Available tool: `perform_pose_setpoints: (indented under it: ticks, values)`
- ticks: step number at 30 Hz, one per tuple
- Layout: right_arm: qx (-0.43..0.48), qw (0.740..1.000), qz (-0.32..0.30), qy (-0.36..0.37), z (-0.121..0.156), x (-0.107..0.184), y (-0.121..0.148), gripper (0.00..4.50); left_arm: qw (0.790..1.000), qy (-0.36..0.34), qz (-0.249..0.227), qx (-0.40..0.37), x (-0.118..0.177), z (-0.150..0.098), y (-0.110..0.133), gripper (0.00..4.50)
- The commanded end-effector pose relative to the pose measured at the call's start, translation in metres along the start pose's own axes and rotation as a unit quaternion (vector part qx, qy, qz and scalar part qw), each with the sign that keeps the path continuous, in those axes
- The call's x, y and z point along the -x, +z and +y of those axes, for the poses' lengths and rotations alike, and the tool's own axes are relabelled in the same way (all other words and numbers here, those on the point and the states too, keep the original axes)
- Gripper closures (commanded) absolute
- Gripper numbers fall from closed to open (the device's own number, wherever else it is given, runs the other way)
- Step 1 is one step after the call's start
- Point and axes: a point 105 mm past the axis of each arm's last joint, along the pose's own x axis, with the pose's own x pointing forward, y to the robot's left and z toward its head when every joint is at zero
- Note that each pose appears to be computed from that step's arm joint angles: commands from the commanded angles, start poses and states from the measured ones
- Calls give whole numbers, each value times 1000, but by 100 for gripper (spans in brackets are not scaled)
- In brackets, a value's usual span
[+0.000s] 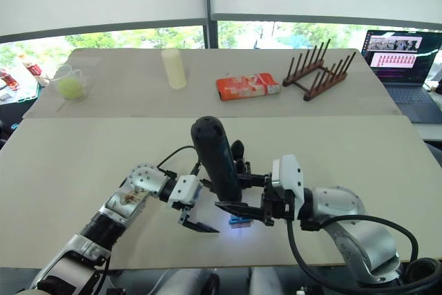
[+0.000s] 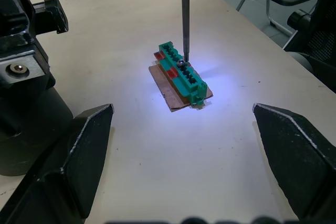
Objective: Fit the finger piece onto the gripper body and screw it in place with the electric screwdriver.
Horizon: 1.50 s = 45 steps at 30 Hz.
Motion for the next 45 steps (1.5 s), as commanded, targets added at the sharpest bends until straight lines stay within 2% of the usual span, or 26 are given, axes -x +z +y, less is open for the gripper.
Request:
perform_pose_setpoints:
  ticks: [1, 15, 25, 31, 38, 45]
  values:
    - [27, 999, -21, 4, 1, 0, 12, 260, 1000, 5, -7, -17, 2, 4, 7, 0]
    - [9, 1000, -21, 15, 7, 1, 13, 260, 1000, 7, -8, -18, 1, 5, 7, 0]
    - [27, 998, -48, 14, 16, 3, 20, 260, 1000, -2, -8, -15, 1, 0, 6, 0]
    - [28, 999, -34, 10, 15, 4, 13, 260, 1000, -4, -8, -17, 1, 1, 7, 0]
    - [38, 998, -57, 8, 15, 3, 28, 260, 1000, -6, -10, -17, 0, 1, 8, 0]
    - [39, 998, -51, -3, 13, 3, 22, 260, 1000, -10, -11, -17, 0, 1, 8, 0]
